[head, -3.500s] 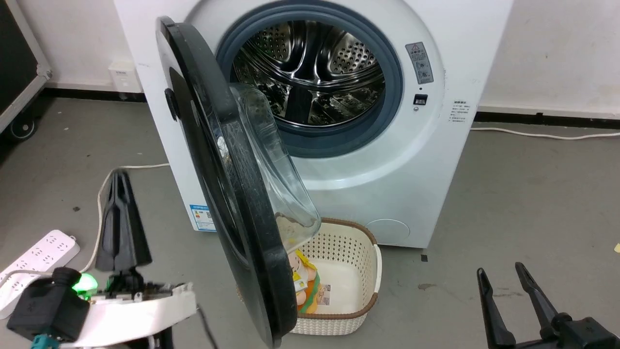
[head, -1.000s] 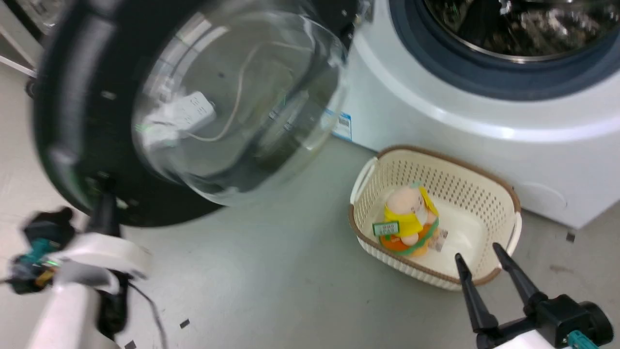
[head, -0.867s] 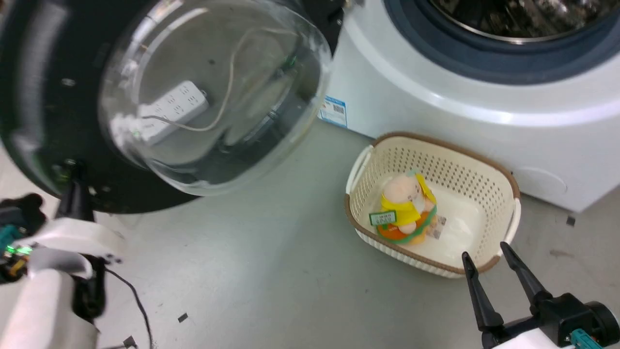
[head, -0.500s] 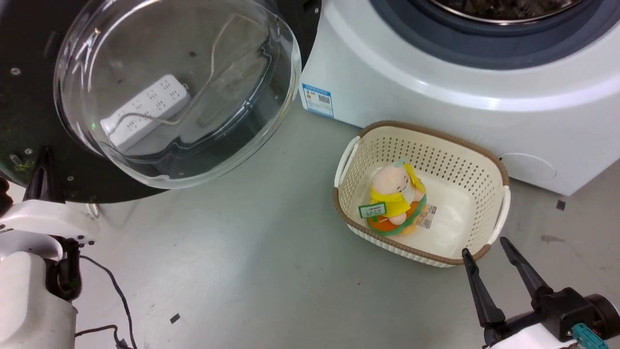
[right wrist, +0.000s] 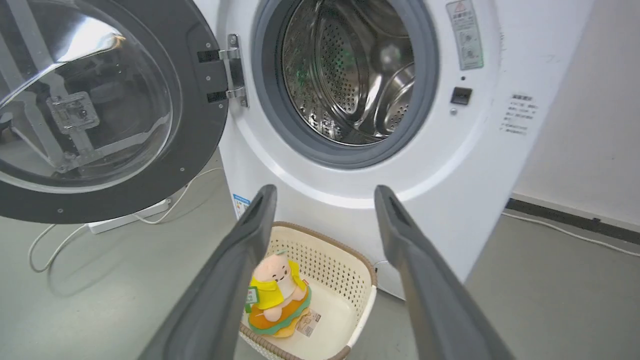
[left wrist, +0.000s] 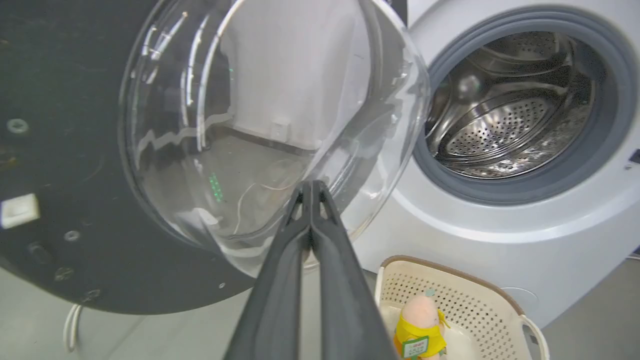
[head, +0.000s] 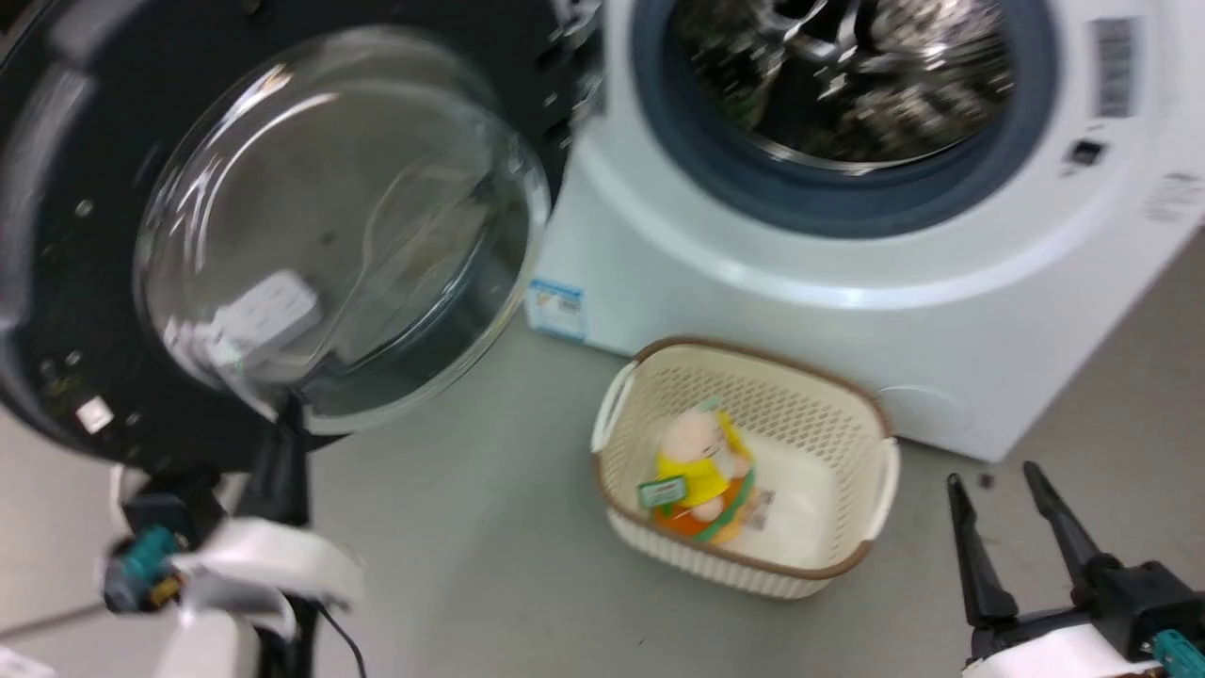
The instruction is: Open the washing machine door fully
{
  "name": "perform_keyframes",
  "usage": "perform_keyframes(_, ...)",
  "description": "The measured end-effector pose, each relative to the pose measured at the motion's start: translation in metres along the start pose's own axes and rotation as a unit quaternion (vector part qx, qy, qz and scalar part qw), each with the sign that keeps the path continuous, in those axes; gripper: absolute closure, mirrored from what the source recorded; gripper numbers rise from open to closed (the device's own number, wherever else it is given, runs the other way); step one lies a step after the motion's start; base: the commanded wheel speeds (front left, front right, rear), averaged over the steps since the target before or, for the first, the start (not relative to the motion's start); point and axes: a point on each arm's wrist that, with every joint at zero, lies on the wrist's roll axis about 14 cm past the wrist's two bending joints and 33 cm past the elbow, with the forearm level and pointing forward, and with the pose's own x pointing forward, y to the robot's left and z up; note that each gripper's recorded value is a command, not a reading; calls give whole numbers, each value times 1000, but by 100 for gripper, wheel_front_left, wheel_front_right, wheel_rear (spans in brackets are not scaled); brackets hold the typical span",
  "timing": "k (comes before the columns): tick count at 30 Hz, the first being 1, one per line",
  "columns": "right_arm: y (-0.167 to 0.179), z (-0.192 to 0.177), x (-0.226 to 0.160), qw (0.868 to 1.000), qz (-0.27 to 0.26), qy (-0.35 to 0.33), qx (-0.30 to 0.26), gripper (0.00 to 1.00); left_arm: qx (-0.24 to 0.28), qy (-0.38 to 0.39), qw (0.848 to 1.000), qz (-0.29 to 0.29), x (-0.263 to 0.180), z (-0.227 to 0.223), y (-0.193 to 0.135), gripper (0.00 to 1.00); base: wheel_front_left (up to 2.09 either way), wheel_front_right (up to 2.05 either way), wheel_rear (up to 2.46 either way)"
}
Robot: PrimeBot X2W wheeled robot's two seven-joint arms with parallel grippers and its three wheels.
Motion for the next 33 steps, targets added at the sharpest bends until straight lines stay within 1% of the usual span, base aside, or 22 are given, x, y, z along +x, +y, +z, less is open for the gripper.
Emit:
perform_keyframes(3,-16,20,-14,999,-30,-24,-12,0,-17,3,999,-32,-12,-8,-30,100,0,0,0)
perform_keyframes(7,-34,37,-37,997,-64,-43,-25,0,-44,16,996,-78,-27,-21,-74,100,0,0,0)
perform_keyframes(13,-55,47,-74,992,-111,-54,-31,0,-26,4,991,-134,-37,-17,-123,100,0,0,0)
perform_keyframes(14,-57,48,-79,991,-119,-54,-29,0,-22,5,989,-144,-39,-18,-130,94,0,0,0)
perform_keyframes(15,-60,48,-84,990,-125,-55,-27,0,-21,8,988,-151,-41,-20,-135,51,0,0,0)
perform_keyframes(16,-63,48,-89,989,-133,-56,-26,0,-19,12,987,-159,-44,-23,-141,0,0,0,0)
perform_keyframes(24,-74,43,-119,984,-168,-51,-8,0,-25,48,980,-193,-65,-44,-165,0,0,0,0)
perform_keyframes(28,-75,40,-124,984,-173,-48,-3,0,-25,46,981,-185,-67,-43,-162,0,0,0,0)
perform_keyframes(33,-73,39,-124,985,-169,-46,-2,0,-19,36,981,-191,-69,-38,-165,0,0,0,0)
